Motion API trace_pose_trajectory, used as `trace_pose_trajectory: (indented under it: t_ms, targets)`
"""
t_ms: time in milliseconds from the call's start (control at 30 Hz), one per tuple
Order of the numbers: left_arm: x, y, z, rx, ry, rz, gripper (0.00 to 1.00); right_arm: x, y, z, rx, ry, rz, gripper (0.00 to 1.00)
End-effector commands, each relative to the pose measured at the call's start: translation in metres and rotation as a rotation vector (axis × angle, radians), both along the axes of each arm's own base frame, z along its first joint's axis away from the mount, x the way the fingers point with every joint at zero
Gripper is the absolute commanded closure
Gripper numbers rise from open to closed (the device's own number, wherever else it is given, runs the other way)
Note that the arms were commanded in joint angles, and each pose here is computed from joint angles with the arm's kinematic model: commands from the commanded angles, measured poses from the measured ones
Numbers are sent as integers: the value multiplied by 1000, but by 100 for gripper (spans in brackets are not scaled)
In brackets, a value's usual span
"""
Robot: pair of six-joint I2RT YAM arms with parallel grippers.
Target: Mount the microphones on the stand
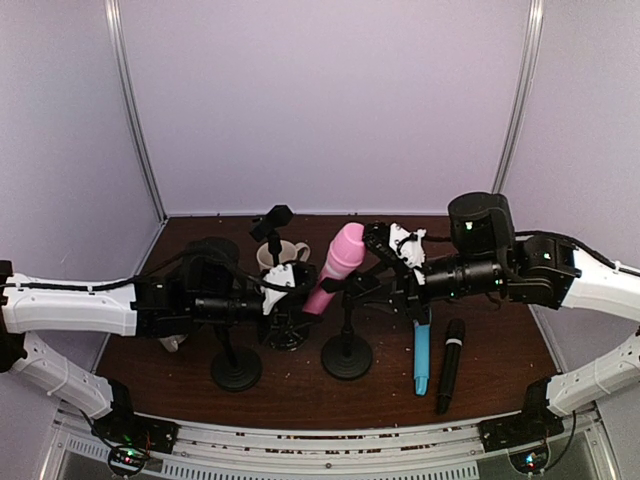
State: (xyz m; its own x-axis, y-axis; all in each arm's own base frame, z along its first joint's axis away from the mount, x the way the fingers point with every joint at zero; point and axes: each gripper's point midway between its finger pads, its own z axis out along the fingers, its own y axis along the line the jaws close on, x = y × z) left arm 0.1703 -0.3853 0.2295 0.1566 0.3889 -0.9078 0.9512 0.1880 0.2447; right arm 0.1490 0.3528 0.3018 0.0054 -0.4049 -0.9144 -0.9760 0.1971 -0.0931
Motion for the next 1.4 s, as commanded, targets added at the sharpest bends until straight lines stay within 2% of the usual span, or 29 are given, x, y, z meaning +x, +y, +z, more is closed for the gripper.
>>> trace_pose_trajectory:
  t_ms: [0, 167, 433, 633, 767, 900, 1000, 1100, 1133, 1167, 1233, 1367]
  targets:
    - [0, -13, 53, -114, -92, -36, 100, -6, 0, -19, -62, 80, 10, 94]
    - [2, -9, 54, -66, -88, -20, 100, 2, -4, -14, -77, 65, -31, 94]
    - [-6, -5, 79, -82, -83, -47, 100, 11, 0, -12, -91, 66, -66, 92]
    - [-7, -10, 81, -78, -61, -62, 100, 14, 6, -11, -83, 74, -74, 84]
    - [-6, -6, 77, -69, -57, -47, 100, 20, 1, -6, -74, 70, -116, 66]
    - [-3, -1, 72, -61, -59, -19, 100, 22, -8, 2, -43, 64, -161, 35]
    - [0, 1, 70, -56, -54, 9, 100, 18, -15, 10, 3, 69, -173, 17]
    - [1, 2, 68, -46, -49, 17, 99, 14, -21, 19, 38, 78, -178, 12]
    - [2, 2, 67, -45, -46, 20, 97, 13, -22, 21, 42, 83, -177, 12]
    - [2, 2, 67, -43, -46, 24, 91, 12, -23, 22, 42, 87, -175, 12]
    - [6, 5, 68, -44, -44, 53, 71, 9, -25, 24, 43, 96, -170, 11]
    - [9, 16, 78, -84, -57, 103, 42, 4, -29, 26, 56, 111, -165, 10]
